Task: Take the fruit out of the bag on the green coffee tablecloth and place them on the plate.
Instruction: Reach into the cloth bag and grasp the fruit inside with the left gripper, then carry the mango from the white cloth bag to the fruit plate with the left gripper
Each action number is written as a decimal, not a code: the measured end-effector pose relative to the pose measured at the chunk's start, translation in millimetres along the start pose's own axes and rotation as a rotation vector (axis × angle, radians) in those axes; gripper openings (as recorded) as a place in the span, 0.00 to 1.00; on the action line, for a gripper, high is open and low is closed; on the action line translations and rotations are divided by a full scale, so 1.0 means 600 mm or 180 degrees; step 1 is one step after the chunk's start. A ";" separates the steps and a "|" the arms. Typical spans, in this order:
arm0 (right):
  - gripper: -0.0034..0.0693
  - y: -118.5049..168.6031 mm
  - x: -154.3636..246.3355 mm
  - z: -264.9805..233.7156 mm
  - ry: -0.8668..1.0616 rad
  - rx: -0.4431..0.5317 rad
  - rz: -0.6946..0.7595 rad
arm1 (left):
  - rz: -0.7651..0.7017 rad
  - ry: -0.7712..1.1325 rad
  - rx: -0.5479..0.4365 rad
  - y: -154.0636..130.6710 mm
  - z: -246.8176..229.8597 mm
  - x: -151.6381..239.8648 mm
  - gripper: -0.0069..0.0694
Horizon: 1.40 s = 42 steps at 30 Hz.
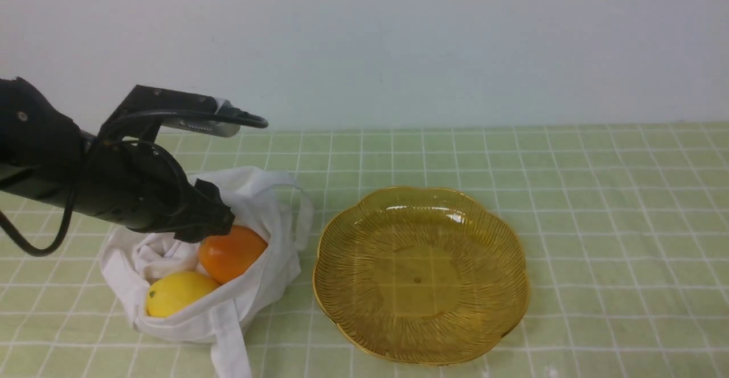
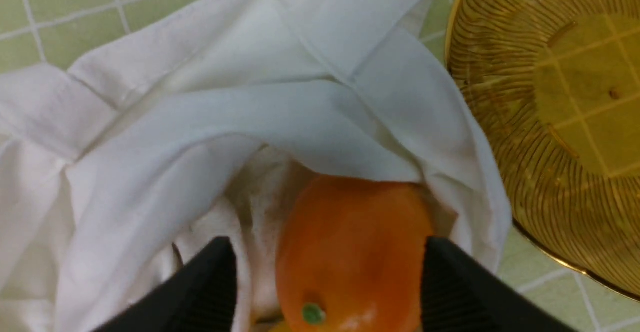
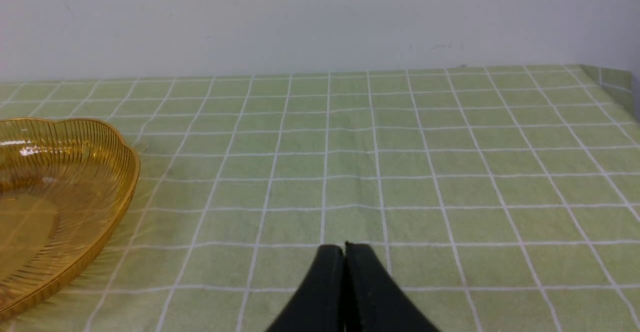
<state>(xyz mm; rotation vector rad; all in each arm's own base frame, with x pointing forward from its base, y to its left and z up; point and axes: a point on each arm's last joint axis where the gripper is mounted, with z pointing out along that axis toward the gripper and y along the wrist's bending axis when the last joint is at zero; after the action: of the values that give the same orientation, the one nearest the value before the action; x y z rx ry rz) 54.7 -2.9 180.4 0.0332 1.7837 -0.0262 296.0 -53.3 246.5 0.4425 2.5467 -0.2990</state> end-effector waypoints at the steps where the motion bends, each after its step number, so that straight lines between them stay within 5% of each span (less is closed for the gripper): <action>1: 0.03 0.000 0.000 0.000 0.0000 0.0000 0.0000 | -0.0007 0.0016 0.0005 0.001 0.003 0.001 0.74; 3: 0.03 0.000 0.000 0.000 0.0000 0.0000 0.0000 | -0.0044 0.0113 0.0025 0.005 0.021 0.004 0.87; 8: 0.03 0.000 0.000 0.000 0.0000 0.0000 0.0000 | -0.0112 0.0191 0.0067 0.007 0.037 0.007 0.90; 12: 0.03 0.000 0.000 0.000 0.0000 0.0000 0.0000 | -0.0224 0.0194 0.0142 0.004 0.042 0.007 0.85; 17: 0.03 0.000 0.000 0.000 0.0000 0.0000 0.0000 | -0.0298 0.0355 0.0228 0.004 0.060 0.014 0.66; 42: 0.03 0.000 0.000 0.000 0.0000 0.0000 0.0000 | 0.0110 -0.0074 0.0120 -0.018 -0.057 -0.019 0.66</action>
<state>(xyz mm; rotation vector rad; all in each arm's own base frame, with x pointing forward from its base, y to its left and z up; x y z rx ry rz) 54.7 -2.9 180.4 0.0332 1.7837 -0.0262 284.9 -55.8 282.5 0.4940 2.5118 -0.3381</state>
